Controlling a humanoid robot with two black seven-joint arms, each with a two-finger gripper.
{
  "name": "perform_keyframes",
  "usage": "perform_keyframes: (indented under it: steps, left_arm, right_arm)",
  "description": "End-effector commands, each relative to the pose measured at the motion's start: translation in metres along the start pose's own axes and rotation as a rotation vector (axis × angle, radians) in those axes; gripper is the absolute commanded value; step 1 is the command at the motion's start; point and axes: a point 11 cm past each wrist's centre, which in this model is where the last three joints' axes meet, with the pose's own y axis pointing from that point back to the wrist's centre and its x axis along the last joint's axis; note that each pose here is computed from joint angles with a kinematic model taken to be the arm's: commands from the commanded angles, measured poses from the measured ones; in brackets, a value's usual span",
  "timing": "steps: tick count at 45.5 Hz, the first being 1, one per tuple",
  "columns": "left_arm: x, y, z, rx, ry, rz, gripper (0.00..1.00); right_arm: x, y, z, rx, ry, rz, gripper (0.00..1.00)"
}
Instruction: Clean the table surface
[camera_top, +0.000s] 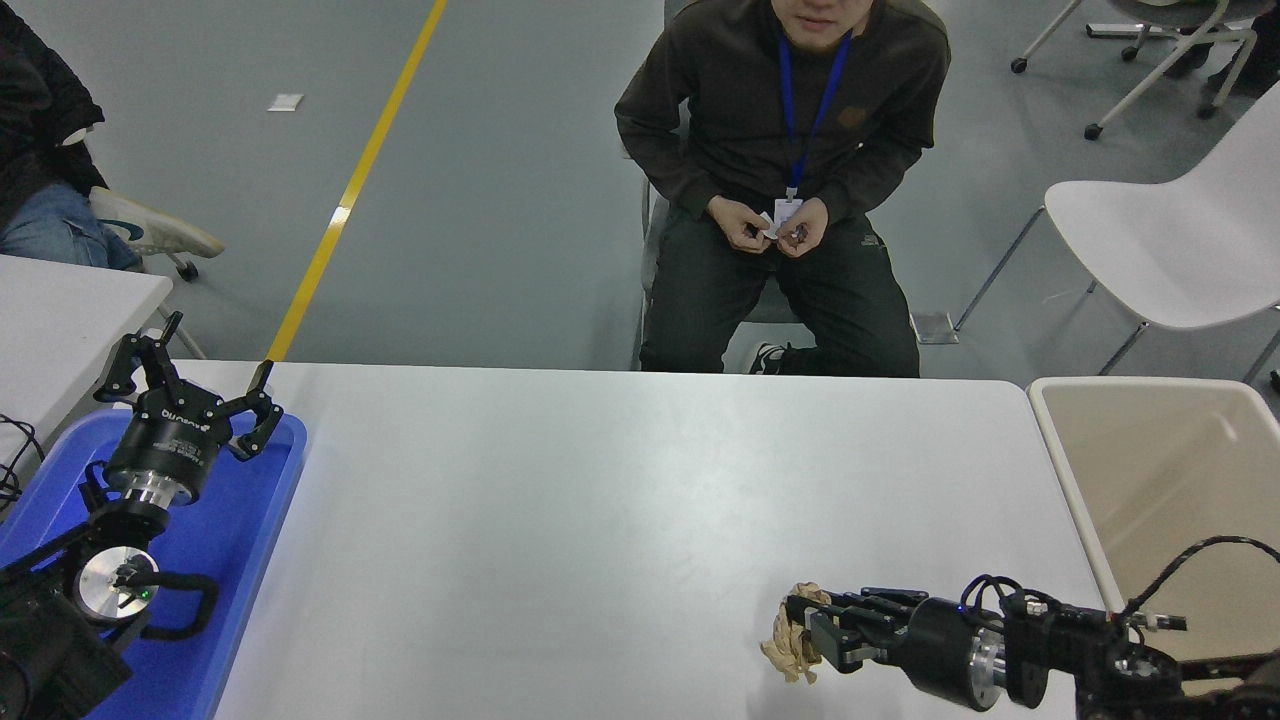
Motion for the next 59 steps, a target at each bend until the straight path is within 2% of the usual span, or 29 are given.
perform_keyframes:
  steps: [1, 21, 40, 59]
  left_arm:
    - [0.000, 0.000, 0.000, 0.001, -0.001, 0.000, 1.00]
    - [0.000, 0.000, 0.000, 0.000, 0.000, 0.000, 1.00]
    - [0.001, 0.000, 0.000, 0.000, -0.001, 0.002, 1.00]
    - [0.001, 0.000, 0.000, 0.000, -0.001, 0.002, 1.00]
  right_arm:
    - [0.039, 0.016, 0.000, -0.014, -0.011, 0.065, 0.00]
    - [0.124, 0.049, 0.008, -0.039, -0.090, 0.200, 0.00]
    - [0.188, 0.093, 0.017, -0.081, -0.154, 0.311, 0.00]
    - [0.227, 0.127, 0.028, -0.097, -0.258, 0.455, 0.00]
